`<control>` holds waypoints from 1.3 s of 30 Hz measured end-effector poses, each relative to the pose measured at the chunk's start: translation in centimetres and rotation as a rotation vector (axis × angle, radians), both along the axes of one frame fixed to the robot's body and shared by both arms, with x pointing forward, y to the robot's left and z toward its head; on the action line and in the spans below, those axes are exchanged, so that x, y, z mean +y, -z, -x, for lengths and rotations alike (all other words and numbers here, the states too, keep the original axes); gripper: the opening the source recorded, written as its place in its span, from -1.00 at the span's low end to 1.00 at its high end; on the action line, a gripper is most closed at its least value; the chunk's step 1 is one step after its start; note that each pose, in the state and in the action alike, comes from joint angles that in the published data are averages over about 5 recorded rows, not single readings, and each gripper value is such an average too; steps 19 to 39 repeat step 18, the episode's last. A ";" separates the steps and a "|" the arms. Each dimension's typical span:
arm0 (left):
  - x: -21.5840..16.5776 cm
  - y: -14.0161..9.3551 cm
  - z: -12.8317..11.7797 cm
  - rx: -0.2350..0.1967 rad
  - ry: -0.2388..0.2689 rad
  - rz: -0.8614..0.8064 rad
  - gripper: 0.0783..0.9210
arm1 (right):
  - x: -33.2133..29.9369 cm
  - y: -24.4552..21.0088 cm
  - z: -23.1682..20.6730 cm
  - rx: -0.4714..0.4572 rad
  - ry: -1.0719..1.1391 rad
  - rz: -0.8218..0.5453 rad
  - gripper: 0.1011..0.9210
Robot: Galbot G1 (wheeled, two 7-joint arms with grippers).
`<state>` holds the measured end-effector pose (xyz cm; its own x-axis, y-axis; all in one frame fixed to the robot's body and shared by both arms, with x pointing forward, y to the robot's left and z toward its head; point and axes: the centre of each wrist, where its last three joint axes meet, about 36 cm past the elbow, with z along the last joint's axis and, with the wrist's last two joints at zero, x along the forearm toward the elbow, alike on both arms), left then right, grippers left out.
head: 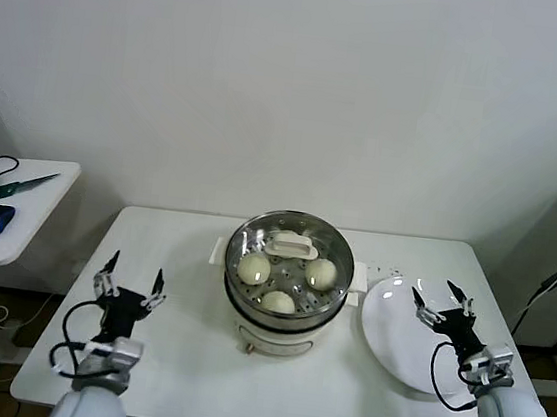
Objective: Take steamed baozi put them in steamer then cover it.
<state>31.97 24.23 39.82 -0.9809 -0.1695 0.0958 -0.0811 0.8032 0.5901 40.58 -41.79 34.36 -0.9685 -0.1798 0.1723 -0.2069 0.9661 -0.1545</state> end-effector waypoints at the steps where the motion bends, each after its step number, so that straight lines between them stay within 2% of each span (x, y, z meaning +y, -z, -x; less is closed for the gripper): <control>1: 0.6 0.6 0.3 -0.008 -0.003 0.041 0.77 | 0.0 0.1 0.2 -0.002 0.000 -0.003 0.76; 8: 3.4 4.2 2.5 -0.066 -0.032 0.255 0.77 | -0.4 0.6 1.7 -0.008 0.008 -0.017 0.76; 16: 5.4 5.6 4.0 -0.136 -0.051 0.361 0.77 | -1.1 0.8 3.0 -0.018 0.022 -0.025 0.76; 39: 5.5 5.7 4.2 -0.141 -0.051 0.370 0.77 | -1.2 0.8 3.1 -0.019 0.022 -0.026 0.76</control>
